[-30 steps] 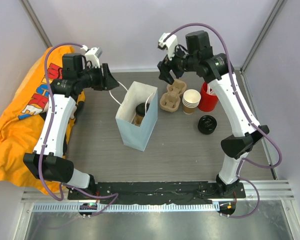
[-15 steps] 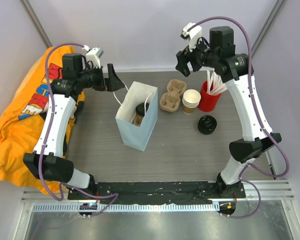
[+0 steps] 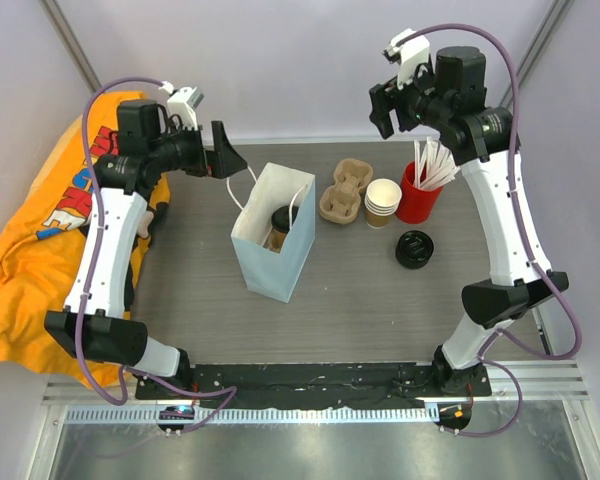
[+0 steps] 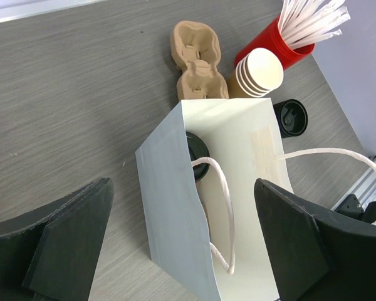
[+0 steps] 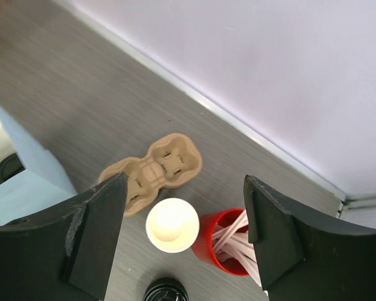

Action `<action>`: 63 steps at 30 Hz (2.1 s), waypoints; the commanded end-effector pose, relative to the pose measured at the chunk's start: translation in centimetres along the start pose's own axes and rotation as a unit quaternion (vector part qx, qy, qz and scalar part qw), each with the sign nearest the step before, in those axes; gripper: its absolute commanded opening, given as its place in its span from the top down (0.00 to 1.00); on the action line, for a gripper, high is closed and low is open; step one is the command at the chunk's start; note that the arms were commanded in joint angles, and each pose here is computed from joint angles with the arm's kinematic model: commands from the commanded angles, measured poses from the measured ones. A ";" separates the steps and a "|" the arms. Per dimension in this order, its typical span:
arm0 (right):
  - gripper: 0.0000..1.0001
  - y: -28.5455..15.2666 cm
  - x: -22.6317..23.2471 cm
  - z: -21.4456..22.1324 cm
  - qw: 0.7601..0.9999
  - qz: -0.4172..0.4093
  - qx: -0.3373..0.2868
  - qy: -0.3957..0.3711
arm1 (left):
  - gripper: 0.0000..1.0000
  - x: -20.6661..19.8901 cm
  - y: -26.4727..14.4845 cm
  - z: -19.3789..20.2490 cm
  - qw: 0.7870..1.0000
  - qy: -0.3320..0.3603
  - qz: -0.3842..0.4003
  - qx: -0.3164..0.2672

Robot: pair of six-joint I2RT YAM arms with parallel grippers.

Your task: Pack the takeout coffee

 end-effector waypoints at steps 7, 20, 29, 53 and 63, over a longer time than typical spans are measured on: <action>0.31 -3.0 -5.3 -0.5 0.985 0.173 -0.020 0.014 | 0.00 -2.0 -3.4 -2.3 0.997 0.058 -0.004 -0.041; 0.40 0.0 -11.8 7.6 0.978 0.197 0.043 0.060 | 0.00 -2.6 -4.4 -2.1 0.996 0.084 0.005 -0.034; 0.48 4.6 -11.3 11.1 0.988 0.128 0.071 0.055 | 0.00 -2.6 -4.2 -1.7 0.996 0.082 0.010 -0.030; 0.57 9.1 -12.4 15.9 0.983 0.130 0.112 0.067 | 0.00 -2.3 -3.7 -1.1 0.997 0.073 0.018 -0.023; 0.60 9.4 -13.8 17.6 0.978 0.145 0.124 0.084 | 0.00 -2.3 -3.3 -1.1 0.997 0.069 0.023 -0.020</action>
Point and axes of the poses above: each gripper's point midway between its finger pads, its own y axis out along the fingers, its own x axis along the line the jaws close on, z = x × y, the point moved 4 cm from there along -y, back along the fingers, and after that the axes turned 1 degree about -y, right-handed, at the moved point
